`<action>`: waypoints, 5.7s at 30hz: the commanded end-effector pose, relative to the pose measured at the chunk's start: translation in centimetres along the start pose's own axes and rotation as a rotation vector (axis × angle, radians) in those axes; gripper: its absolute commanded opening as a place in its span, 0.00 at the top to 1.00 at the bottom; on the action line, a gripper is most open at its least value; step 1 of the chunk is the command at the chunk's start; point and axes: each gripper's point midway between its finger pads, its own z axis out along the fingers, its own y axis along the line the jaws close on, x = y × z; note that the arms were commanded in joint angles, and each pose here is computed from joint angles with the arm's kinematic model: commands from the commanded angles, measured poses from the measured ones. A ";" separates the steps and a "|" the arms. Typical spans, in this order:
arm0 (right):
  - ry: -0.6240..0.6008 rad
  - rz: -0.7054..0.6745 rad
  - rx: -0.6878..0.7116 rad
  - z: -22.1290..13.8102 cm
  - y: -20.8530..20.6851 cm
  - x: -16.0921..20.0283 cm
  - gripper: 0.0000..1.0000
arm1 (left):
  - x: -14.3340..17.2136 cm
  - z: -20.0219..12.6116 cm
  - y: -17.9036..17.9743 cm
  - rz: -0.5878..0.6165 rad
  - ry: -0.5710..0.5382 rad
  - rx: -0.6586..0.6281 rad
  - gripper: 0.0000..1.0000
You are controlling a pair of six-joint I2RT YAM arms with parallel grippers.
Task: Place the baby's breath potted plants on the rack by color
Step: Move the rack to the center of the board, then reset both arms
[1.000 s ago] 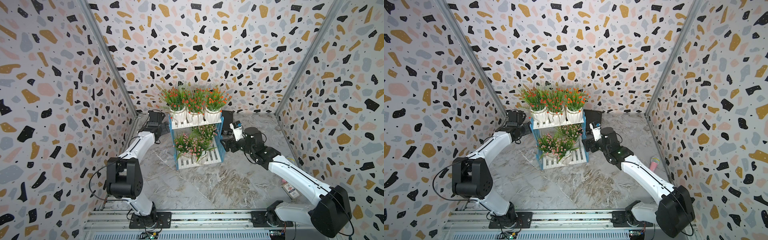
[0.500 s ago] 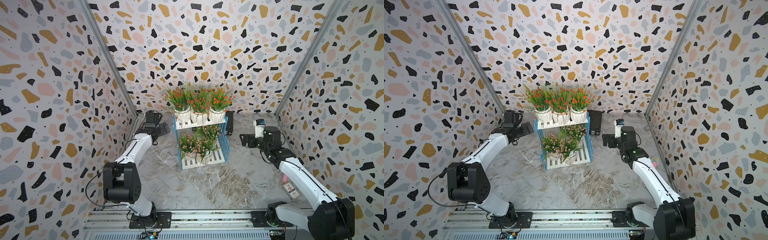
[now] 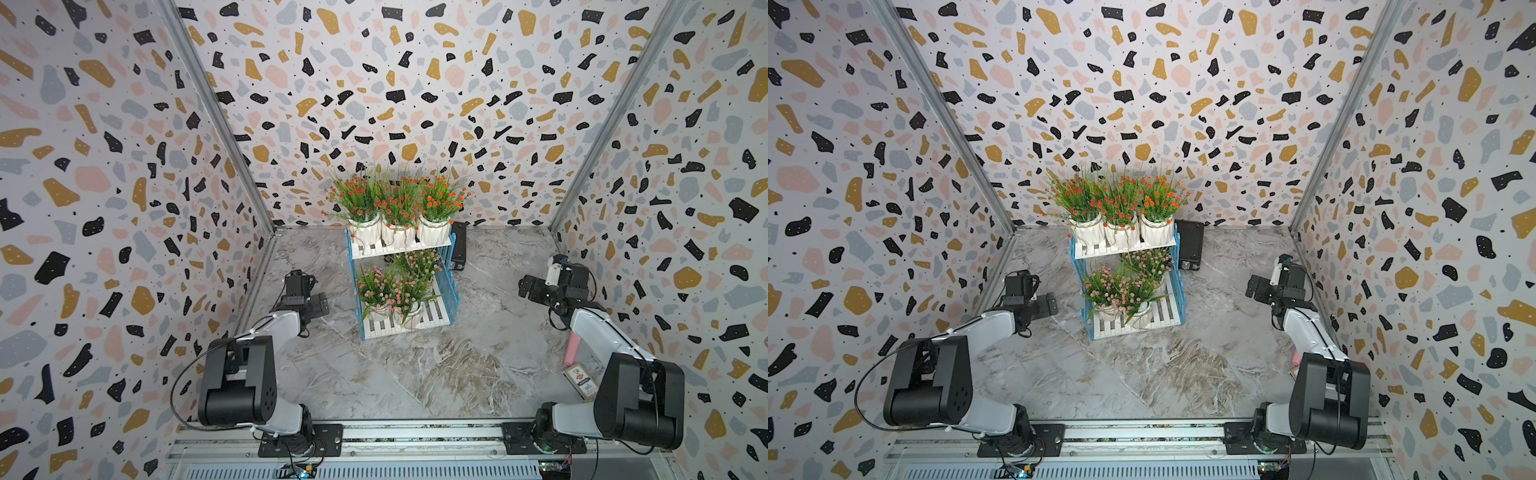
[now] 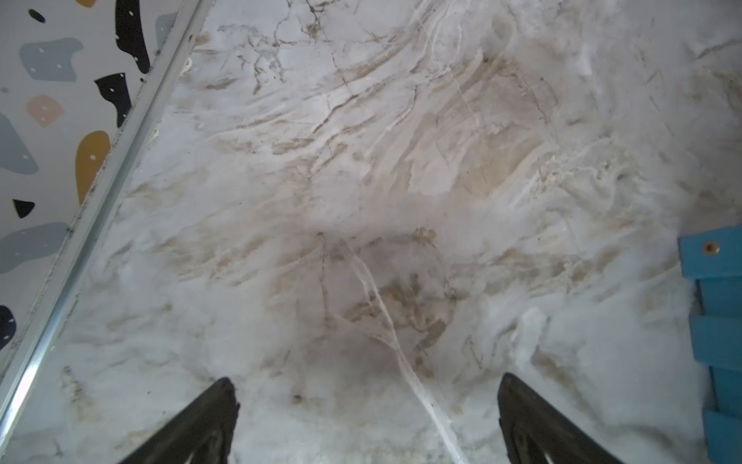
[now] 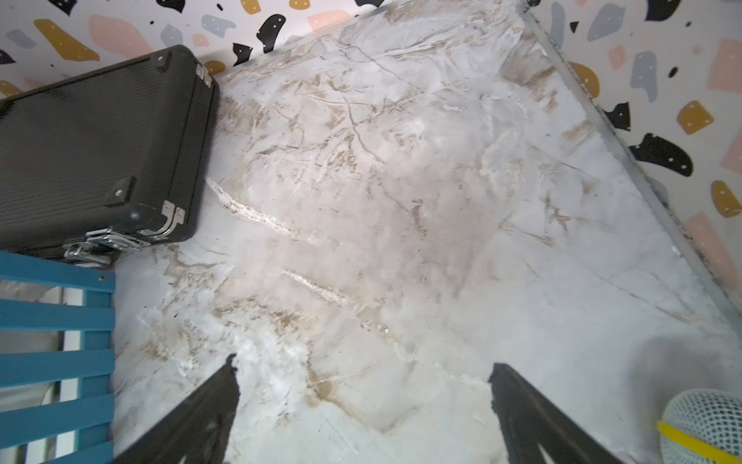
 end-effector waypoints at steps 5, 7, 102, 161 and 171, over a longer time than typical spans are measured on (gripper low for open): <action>-0.062 -0.047 0.043 3.3 -2.0 1.7 0.00 | -4.9 -1.1 -3.4 0.085 -0.296 0.127 0.01; -0.121 -0.050 0.046 3.4 -2.3 2.2 0.00 | -4.9 -1.2 -3.5 0.087 -0.309 0.133 0.01; -0.314 -0.272 0.038 2.7 1.2 3.9 0.00 | -3.3 -3.2 -3.7 0.116 -0.512 0.066 0.01; -0.323 -0.258 0.066 2.6 0.7 3.8 0.00 | -3.3 -3.4 -3.6 0.113 -0.522 0.066 0.01; -0.314 -0.266 0.076 2.8 0.8 3.9 0.00 | -3.3 -3.6 -3.5 0.114 -0.536 0.051 0.01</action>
